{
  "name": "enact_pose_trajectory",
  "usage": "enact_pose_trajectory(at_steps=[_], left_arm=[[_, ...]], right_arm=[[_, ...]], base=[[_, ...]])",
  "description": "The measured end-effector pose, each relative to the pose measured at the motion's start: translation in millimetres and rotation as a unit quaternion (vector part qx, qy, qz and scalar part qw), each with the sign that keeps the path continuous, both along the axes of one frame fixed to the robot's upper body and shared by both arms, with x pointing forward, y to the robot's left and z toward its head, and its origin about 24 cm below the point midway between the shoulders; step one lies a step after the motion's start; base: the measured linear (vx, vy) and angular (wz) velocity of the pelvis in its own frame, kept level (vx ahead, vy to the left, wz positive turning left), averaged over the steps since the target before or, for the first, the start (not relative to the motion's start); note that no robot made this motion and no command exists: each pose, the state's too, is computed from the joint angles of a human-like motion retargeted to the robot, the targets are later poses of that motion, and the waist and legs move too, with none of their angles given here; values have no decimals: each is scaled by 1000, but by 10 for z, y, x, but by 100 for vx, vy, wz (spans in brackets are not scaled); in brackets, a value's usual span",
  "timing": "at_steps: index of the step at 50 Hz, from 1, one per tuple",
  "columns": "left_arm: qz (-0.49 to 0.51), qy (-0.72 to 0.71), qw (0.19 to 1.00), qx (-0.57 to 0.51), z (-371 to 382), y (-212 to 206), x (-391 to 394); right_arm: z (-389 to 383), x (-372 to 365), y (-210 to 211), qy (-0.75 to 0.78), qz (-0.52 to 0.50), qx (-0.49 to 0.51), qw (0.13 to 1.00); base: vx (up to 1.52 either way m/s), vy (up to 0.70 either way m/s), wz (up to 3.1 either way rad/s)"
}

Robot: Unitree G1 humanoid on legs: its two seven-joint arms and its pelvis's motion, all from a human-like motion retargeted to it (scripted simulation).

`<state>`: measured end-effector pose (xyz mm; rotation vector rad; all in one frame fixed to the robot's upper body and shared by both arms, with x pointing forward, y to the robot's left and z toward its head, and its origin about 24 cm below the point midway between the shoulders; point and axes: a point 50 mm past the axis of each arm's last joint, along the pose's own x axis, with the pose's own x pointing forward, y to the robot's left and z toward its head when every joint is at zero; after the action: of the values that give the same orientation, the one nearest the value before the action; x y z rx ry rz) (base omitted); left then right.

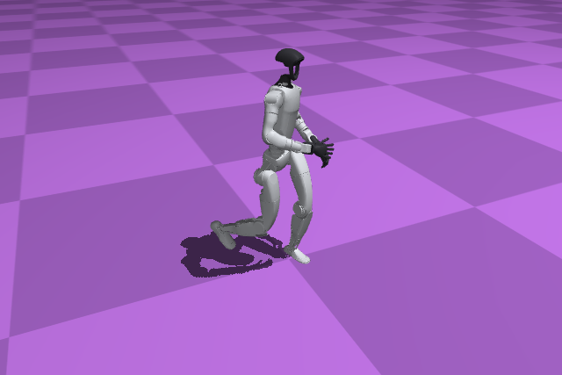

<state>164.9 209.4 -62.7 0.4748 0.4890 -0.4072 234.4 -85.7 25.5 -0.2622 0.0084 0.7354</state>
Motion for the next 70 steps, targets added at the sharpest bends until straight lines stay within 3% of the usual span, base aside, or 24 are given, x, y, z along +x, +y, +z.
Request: enact_pose_trajectory(at_steps=[6, 12, 23, 33, 50, 55, 63, 70], left_arm=[[-7, -29, 993, -116, 332, -98, -93], [-38, -17, 981, -187, 480, -245, -132], [-121, 54, 972, -196, 377, -409, -5], [-111, 74, 971, -198, 339, -333, -142], [-28, 33, 985, -165, 321, -174, -134], [-52, -40, 983, -172, 532, -352, 248], [-139, -195, 932, -273, 1319, -733, 567], [-147, -194, 915, -322, 1384, -768, 478]], right_arm=[[613, 4, 35, -94, 92, 36, 991], [789, -25, 35, -100, 121, 51, 986], [275, -24, -168, -4, 78, -24, 997], [-107, -287, -341, 100, 63, -32, 993], [188, -177, -252, 79, 66, 56, 993], [79, -320, -369, 133, 12, 132, 982], [2, -624, -583, 183, -27, 194, 964], [-16, -652, -611, 179, -54, 198, 962]], base=[[-51, -7, -1], [-58, -10, 21], [-43, -8, -48], [-6, 4, -25], [10, 9, 7], [38, 1, 69], [66, -11, -19], [67, -12, -37]])
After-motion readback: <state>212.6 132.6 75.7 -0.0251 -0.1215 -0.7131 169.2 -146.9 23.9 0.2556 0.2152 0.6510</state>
